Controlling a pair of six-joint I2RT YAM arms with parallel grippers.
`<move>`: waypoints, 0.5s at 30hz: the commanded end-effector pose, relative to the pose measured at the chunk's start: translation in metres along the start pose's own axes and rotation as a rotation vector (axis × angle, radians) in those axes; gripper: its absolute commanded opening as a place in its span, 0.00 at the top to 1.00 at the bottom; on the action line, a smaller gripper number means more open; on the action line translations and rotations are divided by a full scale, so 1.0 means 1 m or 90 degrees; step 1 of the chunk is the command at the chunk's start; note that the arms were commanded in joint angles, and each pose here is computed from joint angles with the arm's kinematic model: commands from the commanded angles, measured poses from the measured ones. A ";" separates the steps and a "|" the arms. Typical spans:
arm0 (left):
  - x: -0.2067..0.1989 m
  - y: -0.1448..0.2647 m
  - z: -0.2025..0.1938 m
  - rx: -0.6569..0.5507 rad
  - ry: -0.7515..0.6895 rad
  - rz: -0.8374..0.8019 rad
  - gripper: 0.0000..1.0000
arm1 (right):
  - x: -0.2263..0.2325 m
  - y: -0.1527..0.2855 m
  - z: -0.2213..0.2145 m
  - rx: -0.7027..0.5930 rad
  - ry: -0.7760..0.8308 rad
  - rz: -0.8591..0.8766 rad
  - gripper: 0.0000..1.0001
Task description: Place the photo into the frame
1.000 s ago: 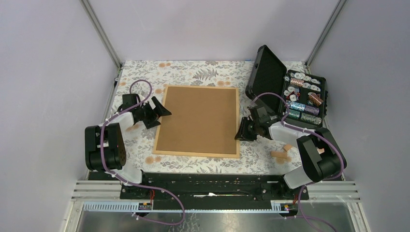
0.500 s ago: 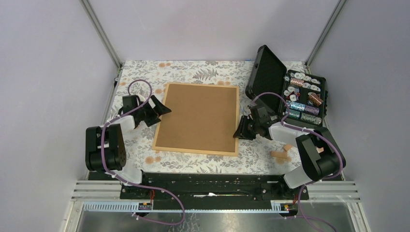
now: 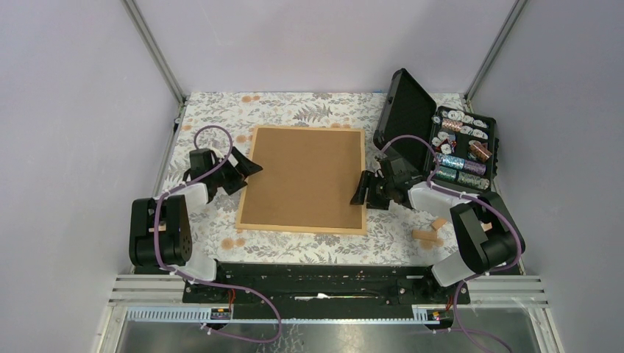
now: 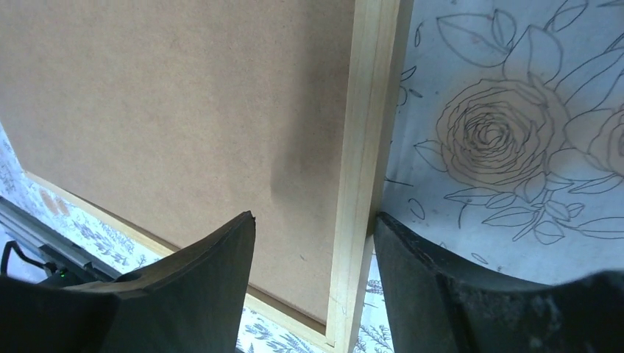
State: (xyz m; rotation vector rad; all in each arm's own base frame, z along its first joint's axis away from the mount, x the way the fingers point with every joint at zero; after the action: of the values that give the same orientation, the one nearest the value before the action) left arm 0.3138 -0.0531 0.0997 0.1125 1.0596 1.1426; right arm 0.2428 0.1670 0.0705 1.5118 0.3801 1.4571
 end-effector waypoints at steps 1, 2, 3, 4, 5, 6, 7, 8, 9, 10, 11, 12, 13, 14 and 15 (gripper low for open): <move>-0.027 0.014 -0.069 0.188 0.148 -0.073 0.01 | 0.001 -0.013 0.002 0.002 0.051 -0.007 0.32; -0.028 0.015 -0.072 0.185 0.148 -0.076 0.01 | 0.000 -0.014 0.001 0.009 0.052 -0.006 0.32; -0.029 0.016 -0.074 0.185 0.146 -0.076 0.01 | 0.000 -0.016 -0.001 0.013 0.052 -0.005 0.32; -0.031 0.016 -0.076 0.187 0.138 -0.076 0.01 | 0.000 -0.018 -0.003 0.019 0.053 -0.001 0.32; -0.035 0.015 -0.080 0.194 0.123 -0.071 0.01 | 0.002 -0.020 -0.006 0.028 0.053 0.003 0.32; -0.037 0.014 -0.082 0.200 0.114 -0.066 0.01 | 0.003 -0.023 -0.008 0.034 0.053 0.006 0.32; -0.040 0.013 -0.085 0.207 0.108 -0.065 0.01 | 0.005 -0.025 -0.011 0.041 0.051 0.010 0.32; -0.044 0.012 -0.086 0.211 0.102 -0.066 0.01 | 0.005 -0.027 -0.013 0.047 0.047 0.014 0.32; -0.048 0.011 -0.088 0.214 0.097 -0.068 0.01 | 0.006 -0.028 -0.014 0.051 0.044 0.017 0.32; -0.053 0.010 -0.089 0.215 0.091 -0.072 0.01 | 0.006 -0.028 -0.015 0.052 0.040 0.018 0.32; -0.058 0.009 -0.090 0.215 0.086 -0.072 0.01 | 0.006 -0.029 -0.015 0.051 0.037 0.018 0.32; -0.063 0.009 -0.091 0.214 0.079 -0.072 0.01 | 0.006 -0.029 -0.014 0.048 0.037 0.017 0.32; -0.067 0.009 -0.092 0.214 0.075 -0.073 0.01 | 0.006 -0.029 -0.014 0.046 0.036 0.016 0.32; -0.071 0.008 -0.093 0.215 0.072 -0.076 0.01 | 0.005 -0.028 -0.014 0.046 0.036 0.015 0.32; -0.076 0.009 -0.094 0.213 0.069 -0.081 0.01 | 0.005 -0.028 -0.015 0.046 0.035 0.014 0.32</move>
State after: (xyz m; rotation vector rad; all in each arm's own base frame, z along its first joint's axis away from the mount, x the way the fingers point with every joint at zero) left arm 0.3024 -0.0756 0.0985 0.1631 0.9744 1.2699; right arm 0.2537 0.1651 0.0676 1.4473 0.4093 1.4600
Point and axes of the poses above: each gripper's point midway between its finger pads, its own y axis back along the fingers, its own x axis along the line the jaws close on, z = x × y, the point moved 6 cm from there along y, back along the fingers, and after that the axes turned 15 degrees about -y, right-handed, at the moved point
